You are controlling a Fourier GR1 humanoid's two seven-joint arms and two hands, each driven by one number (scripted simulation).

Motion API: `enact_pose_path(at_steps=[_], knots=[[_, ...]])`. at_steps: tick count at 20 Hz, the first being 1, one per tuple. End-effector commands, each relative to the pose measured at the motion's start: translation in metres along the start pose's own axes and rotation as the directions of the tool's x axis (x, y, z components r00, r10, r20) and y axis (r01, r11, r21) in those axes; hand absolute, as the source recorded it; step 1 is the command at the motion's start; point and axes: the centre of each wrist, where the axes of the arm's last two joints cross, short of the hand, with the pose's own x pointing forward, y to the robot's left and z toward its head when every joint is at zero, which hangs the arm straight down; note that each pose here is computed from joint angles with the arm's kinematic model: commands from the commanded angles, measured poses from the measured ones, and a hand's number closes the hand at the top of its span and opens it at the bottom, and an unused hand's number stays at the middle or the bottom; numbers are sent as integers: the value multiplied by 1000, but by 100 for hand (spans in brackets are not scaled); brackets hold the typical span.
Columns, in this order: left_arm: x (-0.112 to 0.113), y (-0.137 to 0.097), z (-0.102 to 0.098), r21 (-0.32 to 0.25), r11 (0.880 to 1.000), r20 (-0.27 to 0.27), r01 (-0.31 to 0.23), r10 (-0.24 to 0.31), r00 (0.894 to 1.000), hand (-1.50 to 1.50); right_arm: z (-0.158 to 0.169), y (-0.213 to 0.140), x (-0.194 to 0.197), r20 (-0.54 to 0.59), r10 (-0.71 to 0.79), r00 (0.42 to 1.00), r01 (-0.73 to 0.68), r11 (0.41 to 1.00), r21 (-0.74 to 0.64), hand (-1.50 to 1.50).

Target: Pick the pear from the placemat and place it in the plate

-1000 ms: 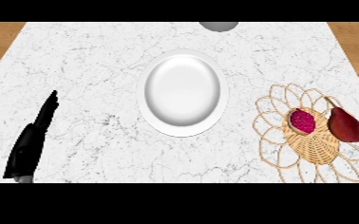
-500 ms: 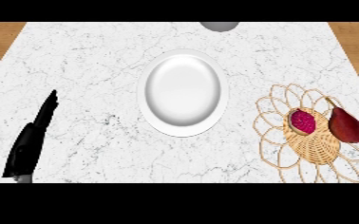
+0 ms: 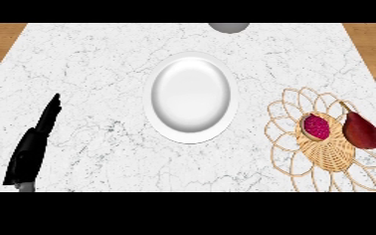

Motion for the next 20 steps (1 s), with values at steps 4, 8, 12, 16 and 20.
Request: enact_pose_path(at_steps=[4, 8, 12, 16, 20], knots=[[-9, 4, 16, 3, 1000, 1, -5, 5, 1000, 0, -15, 13, -17, -9, 8, 1000, -8, 997, 81, -150], [10, 11, 7, 1, 1000, 1, 1, -1, 1000, 0, -20, 17, -5, -35, 34, 999, -32, 997, 70, -150], [-13, -5, 3, 8, 1000, -3, -6, 6, 1000, 0, -32, 36, -16, -16, -3, 1000, 5, 998, 69, -150], [-6, 15, 0, -4, 1000, -9, 18, -18, 1000, 0, -47, 56, -22, -24, 27, 999, -25, 996, 88, -150], [-9, -10, 15, 9, 1000, -13, -21, 21, 1000, 0, -36, 34, -39, 55, -38, 998, 35, 997, 66, 150]])
